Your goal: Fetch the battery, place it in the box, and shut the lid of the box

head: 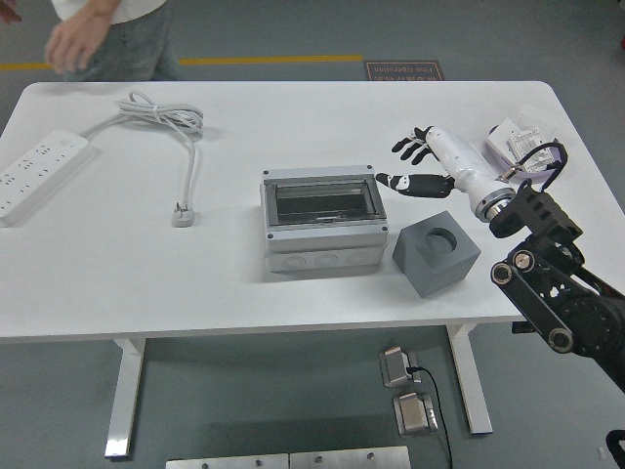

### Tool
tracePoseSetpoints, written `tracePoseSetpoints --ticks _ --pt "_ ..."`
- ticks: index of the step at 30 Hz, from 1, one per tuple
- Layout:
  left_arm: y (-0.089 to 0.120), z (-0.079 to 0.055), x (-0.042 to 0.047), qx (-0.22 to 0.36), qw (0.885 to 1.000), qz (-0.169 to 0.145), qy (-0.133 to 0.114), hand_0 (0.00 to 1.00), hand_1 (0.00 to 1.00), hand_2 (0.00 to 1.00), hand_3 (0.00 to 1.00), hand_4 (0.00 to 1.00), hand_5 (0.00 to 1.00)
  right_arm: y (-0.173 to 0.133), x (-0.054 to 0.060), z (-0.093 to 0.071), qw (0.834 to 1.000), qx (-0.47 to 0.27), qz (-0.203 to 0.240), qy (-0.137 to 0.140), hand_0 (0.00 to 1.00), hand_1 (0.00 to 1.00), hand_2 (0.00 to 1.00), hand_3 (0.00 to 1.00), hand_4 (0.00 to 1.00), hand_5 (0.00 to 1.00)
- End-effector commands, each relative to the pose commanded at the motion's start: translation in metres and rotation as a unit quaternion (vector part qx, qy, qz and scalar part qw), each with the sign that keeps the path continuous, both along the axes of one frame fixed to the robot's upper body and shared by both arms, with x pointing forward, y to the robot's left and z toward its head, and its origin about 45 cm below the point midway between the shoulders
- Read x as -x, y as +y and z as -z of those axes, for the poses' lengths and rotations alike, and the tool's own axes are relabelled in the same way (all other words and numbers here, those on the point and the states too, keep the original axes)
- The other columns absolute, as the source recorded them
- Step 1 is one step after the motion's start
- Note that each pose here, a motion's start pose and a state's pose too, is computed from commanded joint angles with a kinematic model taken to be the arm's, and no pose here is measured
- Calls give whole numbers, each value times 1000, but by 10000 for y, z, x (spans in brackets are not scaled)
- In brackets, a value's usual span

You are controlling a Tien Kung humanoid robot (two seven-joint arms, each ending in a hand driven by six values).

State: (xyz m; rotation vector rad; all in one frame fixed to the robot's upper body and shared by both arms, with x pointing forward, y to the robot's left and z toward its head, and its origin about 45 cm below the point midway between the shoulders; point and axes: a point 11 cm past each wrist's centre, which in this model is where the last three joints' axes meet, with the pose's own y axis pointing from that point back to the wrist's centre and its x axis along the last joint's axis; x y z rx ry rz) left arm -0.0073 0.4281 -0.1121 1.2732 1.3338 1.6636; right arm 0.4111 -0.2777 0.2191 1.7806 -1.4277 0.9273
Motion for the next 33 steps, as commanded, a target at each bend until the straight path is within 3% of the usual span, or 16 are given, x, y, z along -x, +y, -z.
tracePoseSetpoints --ticks 14,25,31,33 --pt "-38 14 56 4 1000 -4 4 655 646 618 646 693 268 -806 415 313 987 -103 121 -10 642 486 557 601 920 532" --pt "-16 6 48 3 1000 -3 4 656 645 618 646 693 269 -1028 662 533 970 -164 179 -13 623 491 564 614 923 550" --pt "14 -4 40 0 1000 -2 4 655 646 618 645 693 269 -964 837 778 978 -117 169 28 629 488 560 615 921 551" --pt "8 -2 49 0 1000 -3 4 655 646 618 645 693 269 -931 899 882 980 -93 165 58 629 488 560 615 921 551"
